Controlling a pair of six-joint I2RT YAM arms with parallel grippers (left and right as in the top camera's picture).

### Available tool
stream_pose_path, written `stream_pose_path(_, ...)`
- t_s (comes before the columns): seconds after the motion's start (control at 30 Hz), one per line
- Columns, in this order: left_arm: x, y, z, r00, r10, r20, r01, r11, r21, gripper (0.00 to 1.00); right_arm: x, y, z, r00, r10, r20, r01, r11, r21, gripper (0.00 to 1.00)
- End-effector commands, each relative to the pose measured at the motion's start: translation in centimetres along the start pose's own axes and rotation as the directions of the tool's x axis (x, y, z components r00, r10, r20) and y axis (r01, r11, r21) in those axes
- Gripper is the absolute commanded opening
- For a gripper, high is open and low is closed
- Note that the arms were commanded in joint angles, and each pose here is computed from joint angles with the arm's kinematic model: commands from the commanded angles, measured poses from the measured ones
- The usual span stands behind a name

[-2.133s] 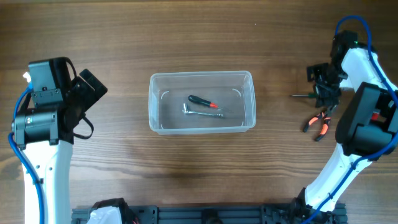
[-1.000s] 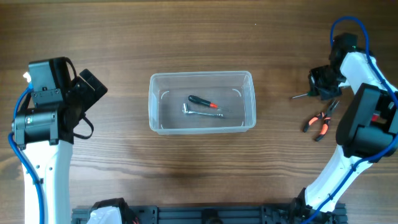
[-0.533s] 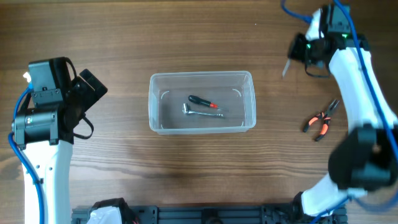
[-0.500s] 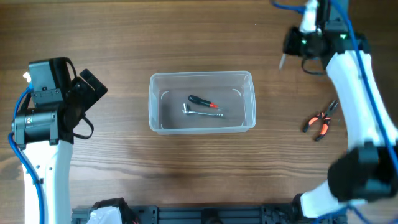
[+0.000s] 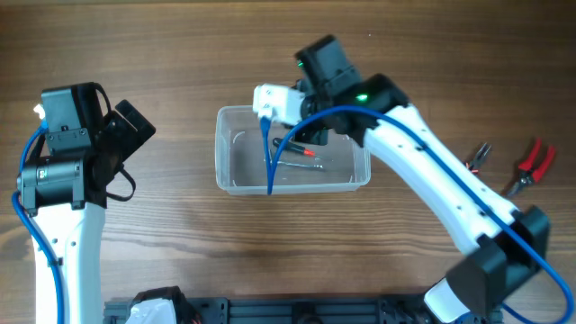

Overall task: Pack container
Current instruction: 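Place the green screwdriver into the container with the right gripper, then grasp the orange-black needle-nose pliers with the right gripper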

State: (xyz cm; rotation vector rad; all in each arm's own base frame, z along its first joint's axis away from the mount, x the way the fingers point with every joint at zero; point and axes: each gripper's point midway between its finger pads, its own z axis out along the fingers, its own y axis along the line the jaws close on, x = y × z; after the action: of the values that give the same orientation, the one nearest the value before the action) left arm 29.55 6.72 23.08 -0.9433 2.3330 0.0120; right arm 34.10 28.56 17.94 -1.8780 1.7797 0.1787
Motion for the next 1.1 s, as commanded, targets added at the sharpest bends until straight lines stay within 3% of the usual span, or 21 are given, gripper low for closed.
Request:
stream_pose_path(0.0, 0.0, 0.0, 0.1, 1.000, -0.018, -0.006, 0.018, 1.000, 0.003, 1.00, 1.4, 2.8, 5.3, 0.999, -0.041, -0.002, 0.040, 0.984, -0.175, 0.04)
stream_pose_path(0.13, 0.0, 0.0, 0.1, 1.000, -0.018, -0.004, 0.018, 1.000, 0.003, 1.00, 3.7, 4.8, 9.8, 0.998, 0.003, -0.057, -0.020, 0.957, -0.289, 0.04)
stream_pose_path(0.33, -0.1, 0.0, 0.1, 1.000, -0.018, -0.002, 0.018, 1.000, 0.005, 1.00, 5.1, 5.9, 11.9, 0.995, 0.014, -0.095, -0.046, 0.941, -0.336, 0.06)
stream_pose_path(0.43, -0.1, 0.0, 0.1, 1.000, -0.018, -0.003, 0.018, 1.000, 0.005, 1.00, 5.1, 6.0, 11.8, 0.994, 0.033, -0.105, -0.067, 0.938, -0.339, 0.33)
stream_pose_path(0.47, -0.1, 0.0, 0.1, 1.000, -0.018, -0.002, 0.018, 1.000, 0.005, 1.00, 5.1, 6.0, 11.8, 0.991, 0.062, -0.115, -0.097, 0.937, -0.335, 0.64)
stream_pose_path(0.53, -0.1, 0.0, 0.1, 1.000, -0.018, -0.002, 0.018, 1.000, 0.005, 1.00, 5.1, 6.0, 11.8, 0.985, 0.108, -0.133, -0.146, 0.933, -0.329, 0.98)
stream_pose_path(0.63, -0.1, 0.0, 0.1, 1.000, -0.018, -0.002, 0.018, 1.000, 0.005, 1.00, 4.7, 5.1, 10.7, 0.943, 0.275, -0.187, -0.318, 0.911, -0.263, 1.00)
stream_pose_path(0.73, -0.1, 0.0, 0.1, 1.000, -0.018, -0.002, 0.018, 1.000, 0.005, 1.00, 3.9, 1.8, 7.5, 0.829, 0.527, -0.189, -0.549, 0.832, -0.086, 1.00)
stream_pose_path(0.83, -0.1, 0.0, 0.1, 1.000, -0.018, -0.002, 0.018, 1.000, 0.005, 1.00, 4.6, -3.0, 1.0, 0.662, 0.747, -0.059, -0.739, 0.664, 0.114, 1.00)
stream_pose_path(0.9, -0.1, 0.0, 0.1, 1.000, -0.018, -0.002, 0.018, 1.000, 0.005, 1.00, 5.6, -5.0, -3.5, 0.582, 0.812, 0.040, -0.806, 0.570, 0.162, 1.00)
stream_pose_path(1.07, -0.1, 0.0, 0.1, 1.000, -0.018, -0.003, 0.018, 1.000, 0.005, 1.00, 12.1, -8.0, -13.8, 0.269, 0.926, 0.264, -0.948, 0.206, 0.242, 1.00)
